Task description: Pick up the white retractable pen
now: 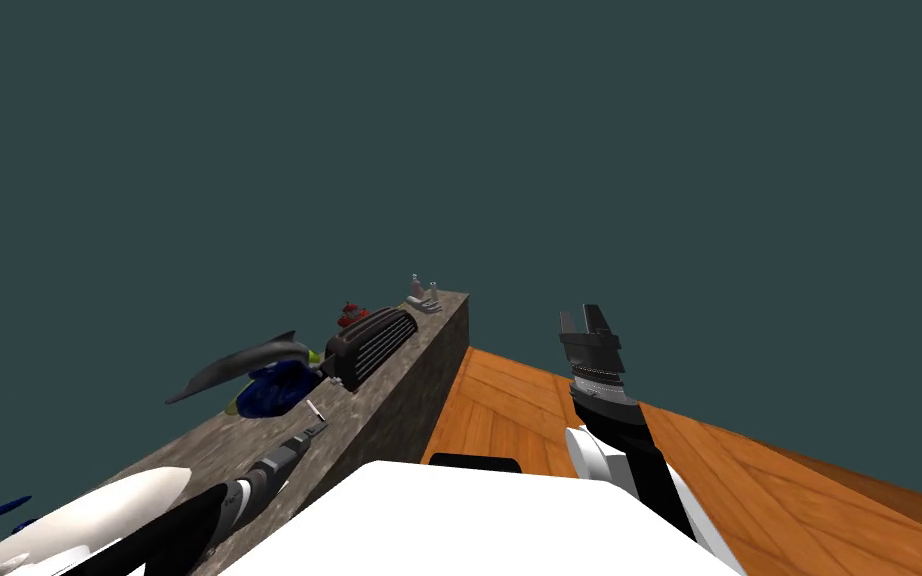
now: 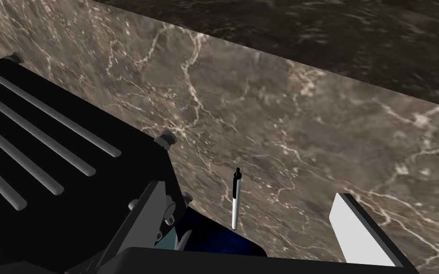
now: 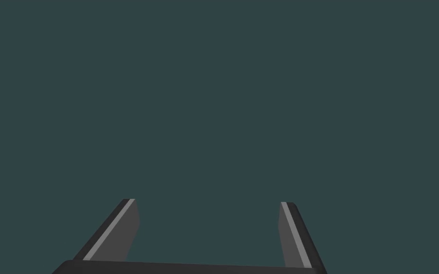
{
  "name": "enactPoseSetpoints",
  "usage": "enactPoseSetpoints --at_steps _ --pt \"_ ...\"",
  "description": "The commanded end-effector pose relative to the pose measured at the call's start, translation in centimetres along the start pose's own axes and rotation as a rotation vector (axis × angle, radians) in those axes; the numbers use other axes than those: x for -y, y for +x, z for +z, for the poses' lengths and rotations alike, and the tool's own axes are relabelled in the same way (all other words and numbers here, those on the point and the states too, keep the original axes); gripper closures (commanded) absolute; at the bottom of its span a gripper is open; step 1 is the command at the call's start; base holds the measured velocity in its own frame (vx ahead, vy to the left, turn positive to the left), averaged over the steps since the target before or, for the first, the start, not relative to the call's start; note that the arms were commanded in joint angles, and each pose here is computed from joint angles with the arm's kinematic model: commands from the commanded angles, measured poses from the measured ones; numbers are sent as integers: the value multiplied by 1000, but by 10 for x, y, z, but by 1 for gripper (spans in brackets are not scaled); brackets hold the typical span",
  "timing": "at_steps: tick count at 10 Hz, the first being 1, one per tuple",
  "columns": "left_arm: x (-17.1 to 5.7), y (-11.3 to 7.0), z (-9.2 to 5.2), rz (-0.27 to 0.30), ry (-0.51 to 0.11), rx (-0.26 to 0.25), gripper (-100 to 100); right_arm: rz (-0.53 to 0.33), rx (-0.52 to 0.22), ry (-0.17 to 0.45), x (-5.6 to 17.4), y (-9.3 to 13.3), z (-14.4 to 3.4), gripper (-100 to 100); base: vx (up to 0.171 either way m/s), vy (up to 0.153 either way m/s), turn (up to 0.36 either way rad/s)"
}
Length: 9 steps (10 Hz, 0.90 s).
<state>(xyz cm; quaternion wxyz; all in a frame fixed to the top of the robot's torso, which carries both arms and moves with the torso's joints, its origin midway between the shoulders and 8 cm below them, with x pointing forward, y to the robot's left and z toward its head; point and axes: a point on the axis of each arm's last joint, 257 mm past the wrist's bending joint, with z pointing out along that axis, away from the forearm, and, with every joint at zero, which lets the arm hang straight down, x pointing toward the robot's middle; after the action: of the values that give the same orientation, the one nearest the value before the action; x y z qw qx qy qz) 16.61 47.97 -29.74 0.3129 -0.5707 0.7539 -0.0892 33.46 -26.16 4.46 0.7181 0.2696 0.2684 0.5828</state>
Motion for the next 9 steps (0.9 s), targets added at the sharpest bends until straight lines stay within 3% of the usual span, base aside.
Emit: enactPoseSetpoints --at_steps 1,9 --pt "-18 5 -3 -16 -63 -10 -100 0 0 0 0 0 0 0 54 57 -177" --pt "-76 21 -22 -70 -277 -37 -100 0 0 0 0 0 0 0 51 53 -143"
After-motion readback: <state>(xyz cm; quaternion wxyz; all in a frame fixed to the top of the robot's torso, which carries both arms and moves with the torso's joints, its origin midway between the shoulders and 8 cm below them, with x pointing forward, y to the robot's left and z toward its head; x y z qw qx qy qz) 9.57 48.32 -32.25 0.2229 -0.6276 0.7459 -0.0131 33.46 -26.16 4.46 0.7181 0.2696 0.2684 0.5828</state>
